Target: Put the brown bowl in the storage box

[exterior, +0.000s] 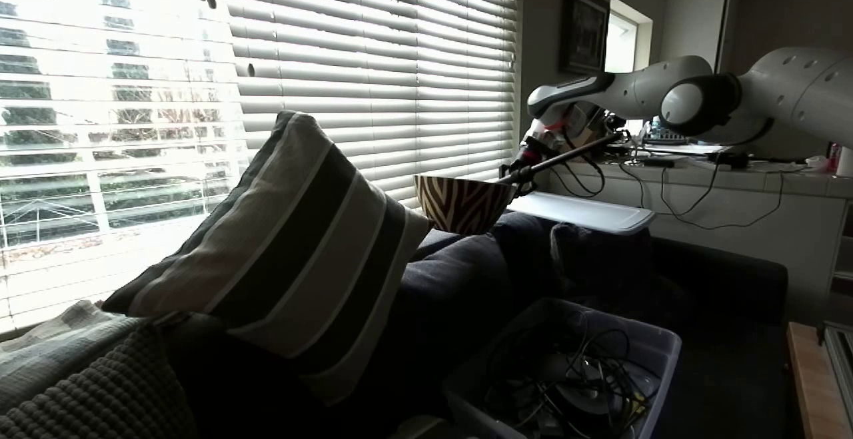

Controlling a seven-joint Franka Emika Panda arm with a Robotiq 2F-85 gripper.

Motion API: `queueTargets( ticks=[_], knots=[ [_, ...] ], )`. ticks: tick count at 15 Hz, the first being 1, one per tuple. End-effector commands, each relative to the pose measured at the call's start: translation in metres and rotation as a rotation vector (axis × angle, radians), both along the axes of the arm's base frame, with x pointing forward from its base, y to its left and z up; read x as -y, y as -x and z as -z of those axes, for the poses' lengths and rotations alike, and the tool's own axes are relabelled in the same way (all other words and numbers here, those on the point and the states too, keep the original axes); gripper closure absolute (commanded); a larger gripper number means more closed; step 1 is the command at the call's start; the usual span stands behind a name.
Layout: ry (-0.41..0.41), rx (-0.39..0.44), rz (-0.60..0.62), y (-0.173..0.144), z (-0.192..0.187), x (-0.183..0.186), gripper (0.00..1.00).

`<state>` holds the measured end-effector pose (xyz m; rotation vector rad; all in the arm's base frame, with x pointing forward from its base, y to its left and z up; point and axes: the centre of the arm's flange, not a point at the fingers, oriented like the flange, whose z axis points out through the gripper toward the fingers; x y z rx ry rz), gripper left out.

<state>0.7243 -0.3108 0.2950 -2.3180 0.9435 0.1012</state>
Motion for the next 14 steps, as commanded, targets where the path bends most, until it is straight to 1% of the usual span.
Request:
queueTargets(
  ticks=[1, 4, 7, 12, 14],
  knots=[
    [-0.067, 0.055, -0.159, 0.028, -0.047, 0.014, 0.94],
    [-0.018, 0.025, -0.259, 0.055, -0.048, 0.024, 0.94],
    [0.048, 0.012, -0.32, 0.072, -0.044, 0.036, 0.94],
    [0.146, 0.012, -0.337, 0.079, -0.025, 0.058, 0.94],
    [0.165, 0.006, -0.332, 0.081, -0.016, 0.06, 0.94]
  ],
)
